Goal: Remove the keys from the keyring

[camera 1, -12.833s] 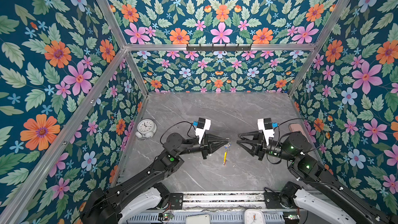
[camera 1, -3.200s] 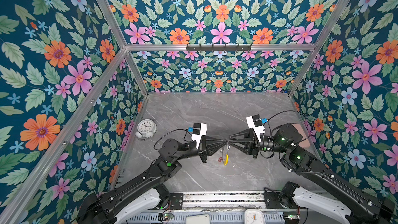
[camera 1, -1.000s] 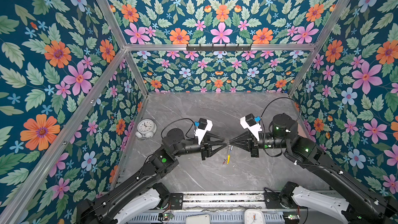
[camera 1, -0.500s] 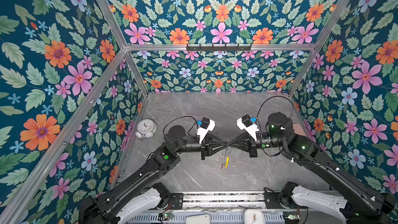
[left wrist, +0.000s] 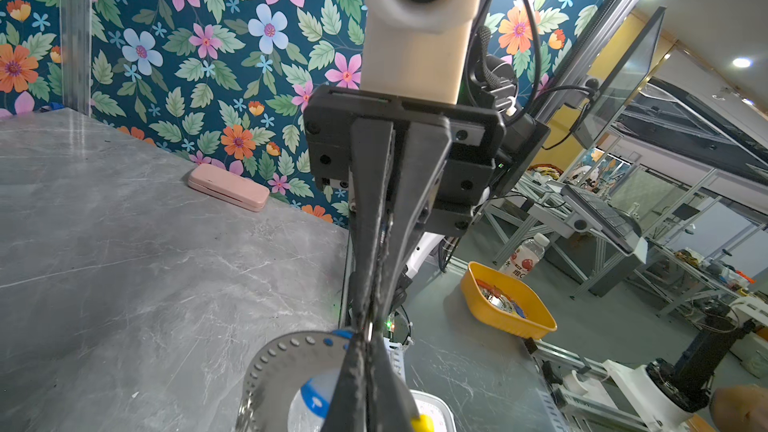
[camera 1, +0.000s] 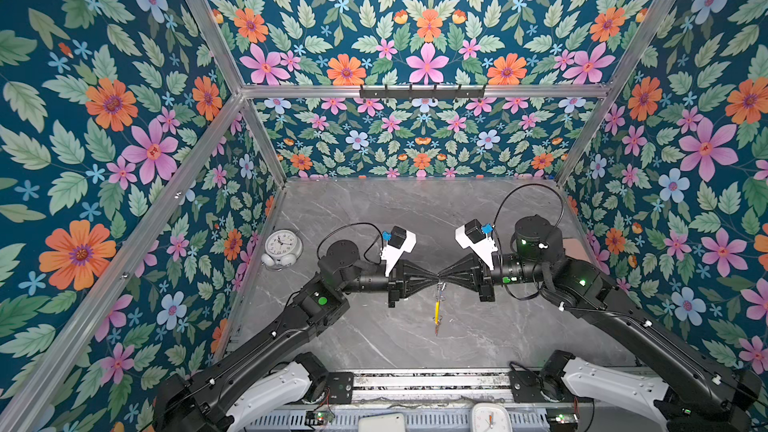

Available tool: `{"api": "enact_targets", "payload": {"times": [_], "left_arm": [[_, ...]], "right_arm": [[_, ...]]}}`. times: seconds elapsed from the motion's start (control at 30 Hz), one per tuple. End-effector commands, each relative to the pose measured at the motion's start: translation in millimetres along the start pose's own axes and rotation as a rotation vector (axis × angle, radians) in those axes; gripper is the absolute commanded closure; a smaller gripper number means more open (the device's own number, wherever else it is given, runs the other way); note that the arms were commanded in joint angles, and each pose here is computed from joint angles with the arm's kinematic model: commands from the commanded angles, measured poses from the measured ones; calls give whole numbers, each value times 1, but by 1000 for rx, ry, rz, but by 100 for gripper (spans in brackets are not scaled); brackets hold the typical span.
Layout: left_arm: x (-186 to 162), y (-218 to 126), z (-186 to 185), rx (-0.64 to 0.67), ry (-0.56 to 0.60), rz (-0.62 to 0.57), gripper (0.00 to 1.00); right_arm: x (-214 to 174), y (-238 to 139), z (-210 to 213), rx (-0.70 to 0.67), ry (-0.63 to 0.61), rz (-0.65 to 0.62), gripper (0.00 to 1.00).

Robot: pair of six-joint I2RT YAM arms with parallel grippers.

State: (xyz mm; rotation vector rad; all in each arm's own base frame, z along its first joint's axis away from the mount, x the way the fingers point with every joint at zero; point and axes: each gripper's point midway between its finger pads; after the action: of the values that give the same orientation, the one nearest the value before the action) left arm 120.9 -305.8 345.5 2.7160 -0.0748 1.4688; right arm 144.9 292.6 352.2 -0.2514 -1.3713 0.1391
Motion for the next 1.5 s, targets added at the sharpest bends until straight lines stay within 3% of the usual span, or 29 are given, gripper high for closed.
{"api": "enact_targets", "payload": {"times": [0.0, 0.03, 0.1, 0.2, 0.4, 0.53, 0.63, 0.83, 1.0, 1.33, 1.47], "left_arm": [[11, -1, -11, -41, 49, -39, 100], [12, -1, -11, -37, 52, -45, 100], [13, -1, -8, -21, 56, -59, 100], [17, -2, -5, 2, 63, -85, 100], [23, -5, -1, 41, 73, -121, 100], [24, -6, 3, 66, 72, -126, 100], [23, -6, 8, 88, 73, -125, 100], [22, -6, 12, 99, 77, -115, 100], [22, -7, 12, 101, 76, -115, 100], [19, -8, 10, 85, 70, -115, 100], [19, -9, 10, 91, 69, -120, 100]], "right_arm": [[16, 0, 0, -1, -27, -56, 100], [19, -1, 1, 1, -29, -67, 97], [25, -4, 2, -8, -33, -97, 77], [37, -13, -4, -81, -41, -158, 61], [52, -39, -48, -385, 66, -293, 52], [39, -42, -59, -459, 112, -196, 50], [31, -37, -58, -443, 109, -183, 44], [8, -31, -55, -415, 37, -143, 44], [-11, -19, -35, -283, -39, -141, 50], [-6, -15, -18, -183, -110, -218, 54], [-5, -14, -12, -140, -113, -227, 61]]}}
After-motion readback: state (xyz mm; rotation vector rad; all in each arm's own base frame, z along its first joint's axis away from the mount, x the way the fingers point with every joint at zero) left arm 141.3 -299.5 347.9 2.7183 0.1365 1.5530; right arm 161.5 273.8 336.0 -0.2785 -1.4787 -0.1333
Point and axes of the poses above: each gripper's point midway between its finger pads, its own y axis out along the fingers, its own z axis along the line the jaws close on, x = y × z, and after that the axes turned 9 degrees about -y, right-handed
